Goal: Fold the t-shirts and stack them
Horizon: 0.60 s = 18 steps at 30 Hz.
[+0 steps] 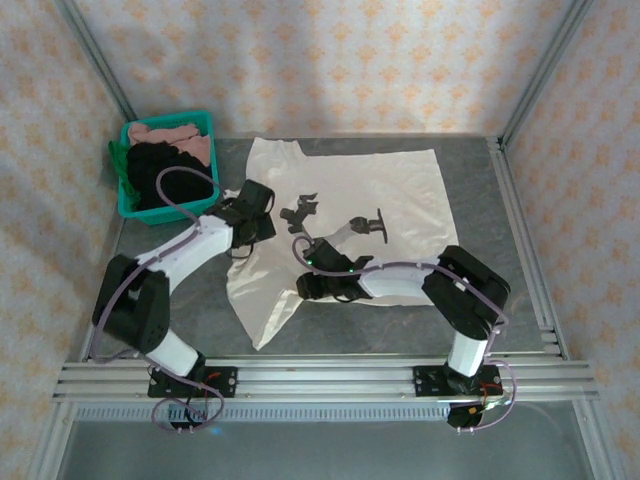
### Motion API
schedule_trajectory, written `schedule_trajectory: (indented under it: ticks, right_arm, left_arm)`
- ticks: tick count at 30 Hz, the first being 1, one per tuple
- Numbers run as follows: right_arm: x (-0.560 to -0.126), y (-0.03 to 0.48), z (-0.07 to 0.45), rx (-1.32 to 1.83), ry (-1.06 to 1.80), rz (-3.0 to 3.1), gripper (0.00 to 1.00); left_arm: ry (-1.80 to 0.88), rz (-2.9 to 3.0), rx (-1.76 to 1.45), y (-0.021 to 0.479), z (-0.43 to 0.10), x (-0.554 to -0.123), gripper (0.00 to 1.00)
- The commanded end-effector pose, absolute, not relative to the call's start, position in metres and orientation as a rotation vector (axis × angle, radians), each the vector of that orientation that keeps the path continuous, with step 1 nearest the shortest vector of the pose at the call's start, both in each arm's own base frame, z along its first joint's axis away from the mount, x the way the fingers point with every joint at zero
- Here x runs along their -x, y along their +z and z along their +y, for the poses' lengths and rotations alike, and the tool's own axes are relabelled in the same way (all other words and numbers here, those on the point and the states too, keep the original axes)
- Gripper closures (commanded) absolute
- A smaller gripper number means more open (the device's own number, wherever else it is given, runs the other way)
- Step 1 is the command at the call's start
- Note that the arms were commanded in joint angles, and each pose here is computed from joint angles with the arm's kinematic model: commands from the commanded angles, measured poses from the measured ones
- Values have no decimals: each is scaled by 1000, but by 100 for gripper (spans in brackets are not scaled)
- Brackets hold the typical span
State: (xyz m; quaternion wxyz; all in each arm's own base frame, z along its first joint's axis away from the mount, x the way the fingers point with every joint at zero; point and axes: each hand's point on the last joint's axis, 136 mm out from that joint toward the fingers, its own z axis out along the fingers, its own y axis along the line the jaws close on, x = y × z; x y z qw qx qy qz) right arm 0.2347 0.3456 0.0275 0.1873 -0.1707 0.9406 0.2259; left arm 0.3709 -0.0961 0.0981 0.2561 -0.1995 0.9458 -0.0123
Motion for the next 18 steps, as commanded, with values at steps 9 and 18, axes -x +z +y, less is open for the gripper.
schedule_trajectory:
  ticks: [9, 18]
  right_arm:
    - [-183, 10, 274, 528, 371, 2806, 62]
    - [-186, 62, 269, 558, 396, 2647, 58]
  left_arm:
    - [-32, 2649, 474, 76, -110, -433, 41]
    - [28, 2742, 458, 40, -98, -459, 61]
